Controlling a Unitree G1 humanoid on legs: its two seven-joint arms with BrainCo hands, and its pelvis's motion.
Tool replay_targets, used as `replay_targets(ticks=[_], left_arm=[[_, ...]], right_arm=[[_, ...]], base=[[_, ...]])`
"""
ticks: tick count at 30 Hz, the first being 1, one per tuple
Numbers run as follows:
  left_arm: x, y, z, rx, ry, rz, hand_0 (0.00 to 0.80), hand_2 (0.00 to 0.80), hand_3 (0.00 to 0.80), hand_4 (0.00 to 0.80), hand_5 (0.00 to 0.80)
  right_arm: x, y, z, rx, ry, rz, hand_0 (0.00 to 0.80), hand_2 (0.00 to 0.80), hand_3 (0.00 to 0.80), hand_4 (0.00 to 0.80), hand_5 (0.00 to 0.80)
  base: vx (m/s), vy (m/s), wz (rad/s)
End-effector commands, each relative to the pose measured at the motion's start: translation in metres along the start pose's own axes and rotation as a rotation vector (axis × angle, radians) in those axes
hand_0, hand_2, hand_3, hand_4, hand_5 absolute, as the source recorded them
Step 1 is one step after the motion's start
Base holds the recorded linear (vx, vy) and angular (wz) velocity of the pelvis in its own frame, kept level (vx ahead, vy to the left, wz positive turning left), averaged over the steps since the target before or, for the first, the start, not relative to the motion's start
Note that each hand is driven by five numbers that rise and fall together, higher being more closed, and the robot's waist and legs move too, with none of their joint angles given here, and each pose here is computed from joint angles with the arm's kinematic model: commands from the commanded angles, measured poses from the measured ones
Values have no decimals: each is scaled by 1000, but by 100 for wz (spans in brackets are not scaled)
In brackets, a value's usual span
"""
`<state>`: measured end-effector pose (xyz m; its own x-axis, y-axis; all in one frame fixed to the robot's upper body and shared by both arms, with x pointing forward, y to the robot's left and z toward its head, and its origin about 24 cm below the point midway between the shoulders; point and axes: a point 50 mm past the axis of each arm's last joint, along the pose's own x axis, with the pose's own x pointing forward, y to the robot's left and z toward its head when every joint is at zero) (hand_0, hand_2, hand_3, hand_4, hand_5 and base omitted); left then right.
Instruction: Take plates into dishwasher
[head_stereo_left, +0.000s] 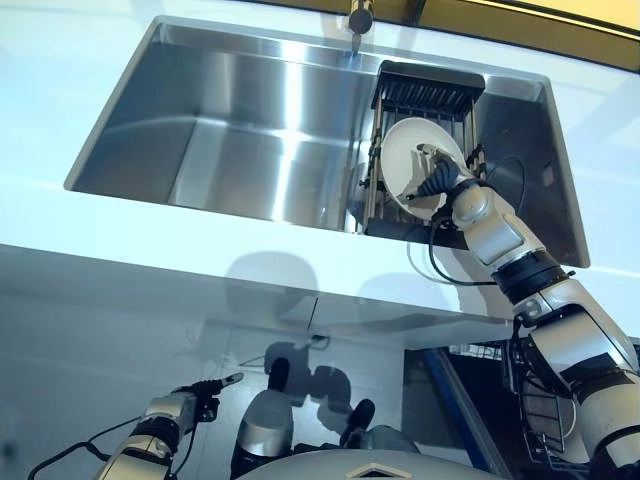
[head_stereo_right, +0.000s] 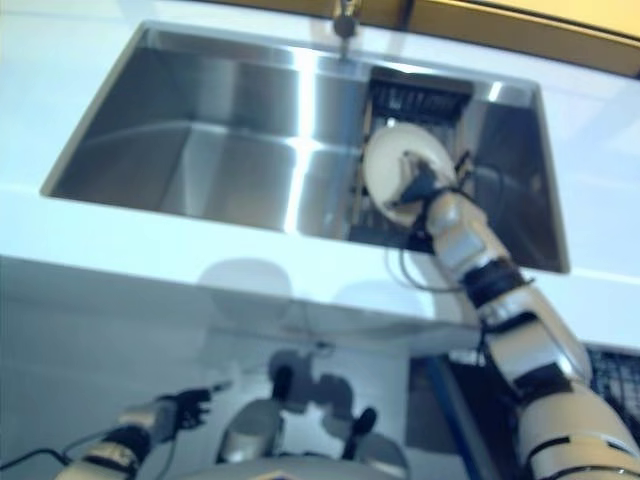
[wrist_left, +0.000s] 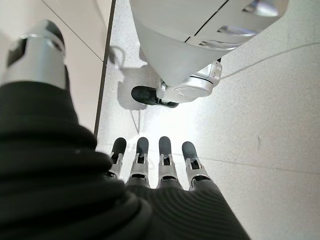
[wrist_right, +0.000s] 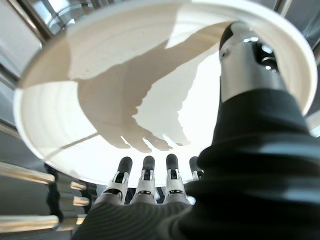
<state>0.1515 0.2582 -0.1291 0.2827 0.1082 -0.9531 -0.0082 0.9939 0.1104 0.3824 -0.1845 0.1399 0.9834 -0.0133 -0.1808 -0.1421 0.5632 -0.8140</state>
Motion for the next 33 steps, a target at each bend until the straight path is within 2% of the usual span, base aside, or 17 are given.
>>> replay_targets(ticks=[1, 18, 33], left_arm=[[3, -4, -9, 39, 43, 7, 0, 0, 0, 0, 0], [3, 0, -19, 57, 85, 14, 0, 0, 0, 0, 0], [4, -6, -16, 36, 89, 10, 0, 0, 0, 0, 0]], right_arm=[[-5, -24, -2, -80, -24, -75, 0, 0, 0, 0, 0], [-8, -50, -22, -95, 46, -102, 0, 0, 0, 0, 0], [-11, -11, -5, -27, -26, 33, 0, 0, 0, 0, 0]], base=[[34, 3, -10], [6, 0, -2], [2, 6, -5]])
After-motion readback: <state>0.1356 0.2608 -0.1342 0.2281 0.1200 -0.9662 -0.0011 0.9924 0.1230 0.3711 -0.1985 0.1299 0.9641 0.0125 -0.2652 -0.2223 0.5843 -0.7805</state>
